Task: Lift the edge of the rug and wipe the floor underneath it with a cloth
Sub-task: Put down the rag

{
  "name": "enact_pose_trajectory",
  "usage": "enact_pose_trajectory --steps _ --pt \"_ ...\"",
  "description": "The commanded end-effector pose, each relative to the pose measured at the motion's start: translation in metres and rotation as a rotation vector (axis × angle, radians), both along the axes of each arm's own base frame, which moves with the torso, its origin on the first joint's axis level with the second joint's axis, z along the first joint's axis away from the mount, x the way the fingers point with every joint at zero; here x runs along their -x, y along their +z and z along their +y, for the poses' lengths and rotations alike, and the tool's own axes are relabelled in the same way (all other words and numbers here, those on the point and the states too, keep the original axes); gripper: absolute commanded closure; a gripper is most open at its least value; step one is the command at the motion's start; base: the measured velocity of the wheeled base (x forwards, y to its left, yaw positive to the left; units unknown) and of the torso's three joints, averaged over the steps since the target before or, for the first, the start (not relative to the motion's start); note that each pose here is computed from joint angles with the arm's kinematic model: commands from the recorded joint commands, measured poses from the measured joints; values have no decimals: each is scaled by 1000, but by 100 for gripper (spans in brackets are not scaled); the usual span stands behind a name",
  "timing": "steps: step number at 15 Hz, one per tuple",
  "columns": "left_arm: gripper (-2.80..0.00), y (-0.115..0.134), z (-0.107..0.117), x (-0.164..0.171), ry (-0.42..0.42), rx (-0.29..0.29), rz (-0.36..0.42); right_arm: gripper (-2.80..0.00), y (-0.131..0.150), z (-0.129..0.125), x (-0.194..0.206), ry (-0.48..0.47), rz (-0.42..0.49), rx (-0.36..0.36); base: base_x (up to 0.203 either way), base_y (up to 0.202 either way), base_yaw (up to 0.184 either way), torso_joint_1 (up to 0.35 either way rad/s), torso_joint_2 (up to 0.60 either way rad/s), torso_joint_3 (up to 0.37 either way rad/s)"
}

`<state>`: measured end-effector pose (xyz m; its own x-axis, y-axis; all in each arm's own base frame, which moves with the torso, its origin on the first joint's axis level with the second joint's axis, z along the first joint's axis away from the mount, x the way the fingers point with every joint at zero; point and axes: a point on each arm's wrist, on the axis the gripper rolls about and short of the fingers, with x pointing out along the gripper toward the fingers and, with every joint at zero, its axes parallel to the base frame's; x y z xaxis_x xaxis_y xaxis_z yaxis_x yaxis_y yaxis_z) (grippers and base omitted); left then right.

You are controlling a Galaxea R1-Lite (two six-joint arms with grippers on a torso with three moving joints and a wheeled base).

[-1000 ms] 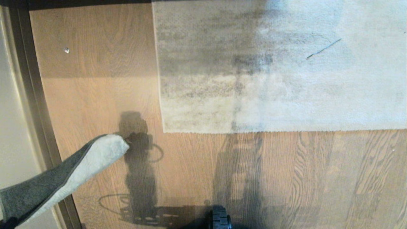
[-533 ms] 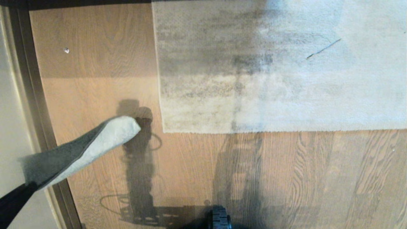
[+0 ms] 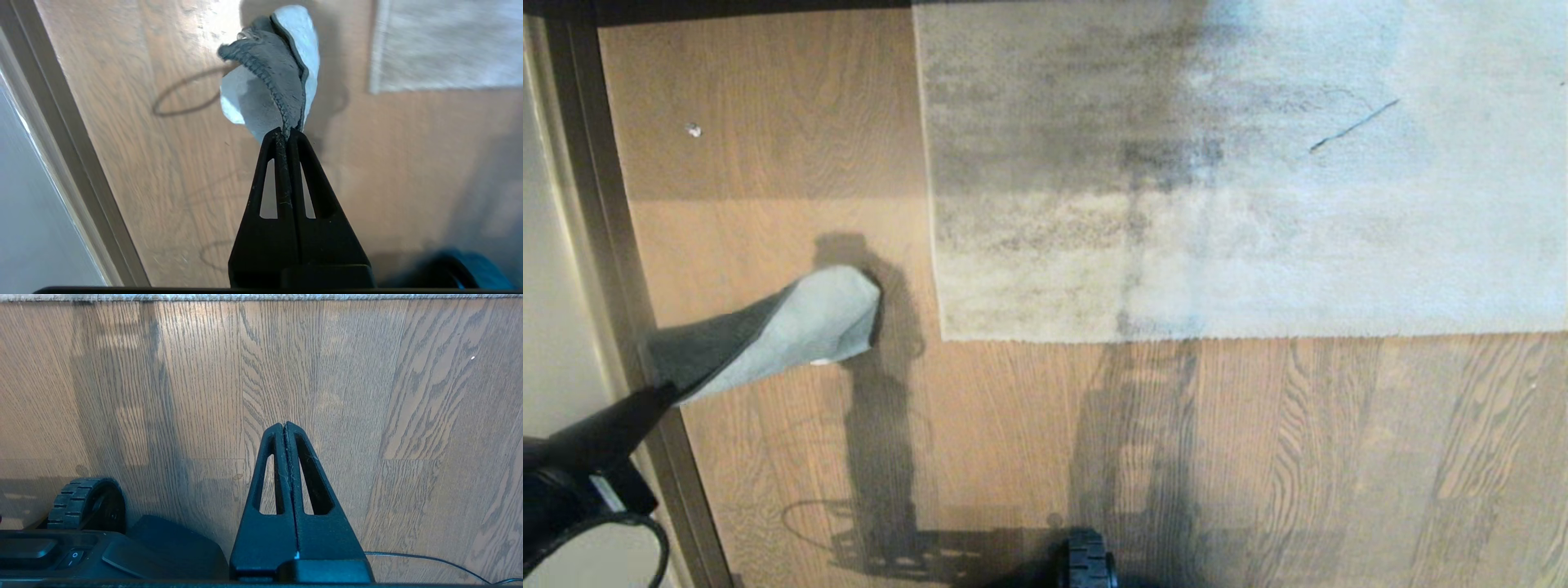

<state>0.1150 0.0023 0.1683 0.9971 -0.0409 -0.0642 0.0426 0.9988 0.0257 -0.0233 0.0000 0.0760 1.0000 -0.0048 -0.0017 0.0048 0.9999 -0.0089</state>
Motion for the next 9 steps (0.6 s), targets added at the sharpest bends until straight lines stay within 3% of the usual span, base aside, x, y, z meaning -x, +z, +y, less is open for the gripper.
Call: enact_pose_trajectory --steps 1,6,9 --pt "0 -15 7 -39 37 4 79 0 0 0 0 0 1 0 0 0 0 0 0 0" --pt "0 -32 21 -93 82 4 28 0 0 0 0 0 1 0 0 0 0 0 0 0" --pt "0 -46 25 -110 87 0 39 0 0 0 0 0 1 0 0 0 0 0 0 0"
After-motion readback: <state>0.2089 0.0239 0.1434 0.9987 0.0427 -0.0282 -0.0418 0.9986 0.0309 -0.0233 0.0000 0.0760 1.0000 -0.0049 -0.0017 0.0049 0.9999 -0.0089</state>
